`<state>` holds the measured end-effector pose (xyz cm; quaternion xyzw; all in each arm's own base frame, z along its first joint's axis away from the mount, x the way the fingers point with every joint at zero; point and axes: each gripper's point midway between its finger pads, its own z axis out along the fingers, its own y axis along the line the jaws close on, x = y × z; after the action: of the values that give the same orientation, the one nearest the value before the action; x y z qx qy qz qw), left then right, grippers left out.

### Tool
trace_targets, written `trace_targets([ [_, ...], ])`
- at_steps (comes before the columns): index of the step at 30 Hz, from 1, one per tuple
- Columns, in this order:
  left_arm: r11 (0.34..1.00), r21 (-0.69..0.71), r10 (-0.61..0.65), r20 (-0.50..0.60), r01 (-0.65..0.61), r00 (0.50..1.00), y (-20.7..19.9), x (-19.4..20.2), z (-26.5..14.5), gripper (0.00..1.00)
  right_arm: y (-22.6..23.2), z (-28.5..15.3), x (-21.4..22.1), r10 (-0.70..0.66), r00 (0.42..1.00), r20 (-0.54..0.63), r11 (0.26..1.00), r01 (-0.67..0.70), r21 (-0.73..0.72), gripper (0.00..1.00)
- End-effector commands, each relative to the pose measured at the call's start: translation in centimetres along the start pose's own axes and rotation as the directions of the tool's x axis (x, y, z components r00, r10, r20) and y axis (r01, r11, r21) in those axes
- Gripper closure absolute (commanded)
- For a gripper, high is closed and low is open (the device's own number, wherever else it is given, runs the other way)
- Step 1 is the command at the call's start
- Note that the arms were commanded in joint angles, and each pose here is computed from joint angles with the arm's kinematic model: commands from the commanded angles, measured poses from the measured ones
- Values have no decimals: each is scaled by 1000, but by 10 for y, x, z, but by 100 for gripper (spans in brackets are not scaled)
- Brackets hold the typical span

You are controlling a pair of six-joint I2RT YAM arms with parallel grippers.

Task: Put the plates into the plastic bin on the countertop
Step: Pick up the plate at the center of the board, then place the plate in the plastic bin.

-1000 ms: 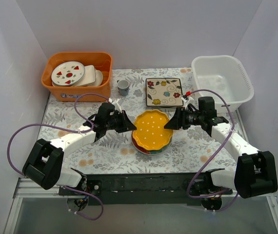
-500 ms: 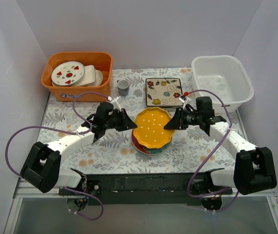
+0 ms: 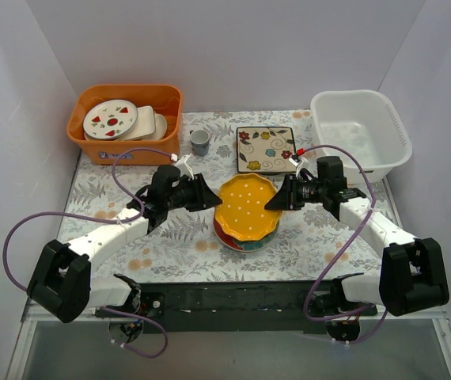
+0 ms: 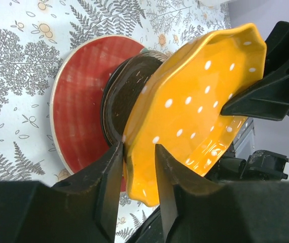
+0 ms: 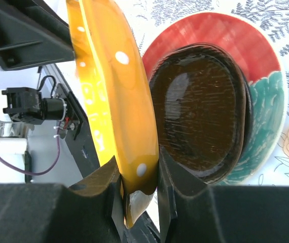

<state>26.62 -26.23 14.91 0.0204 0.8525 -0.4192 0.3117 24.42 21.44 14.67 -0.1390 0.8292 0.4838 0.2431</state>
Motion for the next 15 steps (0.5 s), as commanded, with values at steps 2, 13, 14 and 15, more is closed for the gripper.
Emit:
trace_targets([
  [2,991,107,67,125,-80,990,-43,-38,-16,64,14,-3,-22,-76,996,52,997,77,-20,99],
  [13,993,62,89,133,-98,987,-32,-37,-17,13,16,-5,-27,-86,994,66,996,87,-11,99],
  [14,993,58,92,136,-101,986,-32,-38,-17,11,16,-5,-27,-87,994,65,996,87,-9,99],
  [15,993,54,93,133,-101,987,-31,-37,-17,10,16,-5,-28,-86,994,67,996,87,-7,99],
])
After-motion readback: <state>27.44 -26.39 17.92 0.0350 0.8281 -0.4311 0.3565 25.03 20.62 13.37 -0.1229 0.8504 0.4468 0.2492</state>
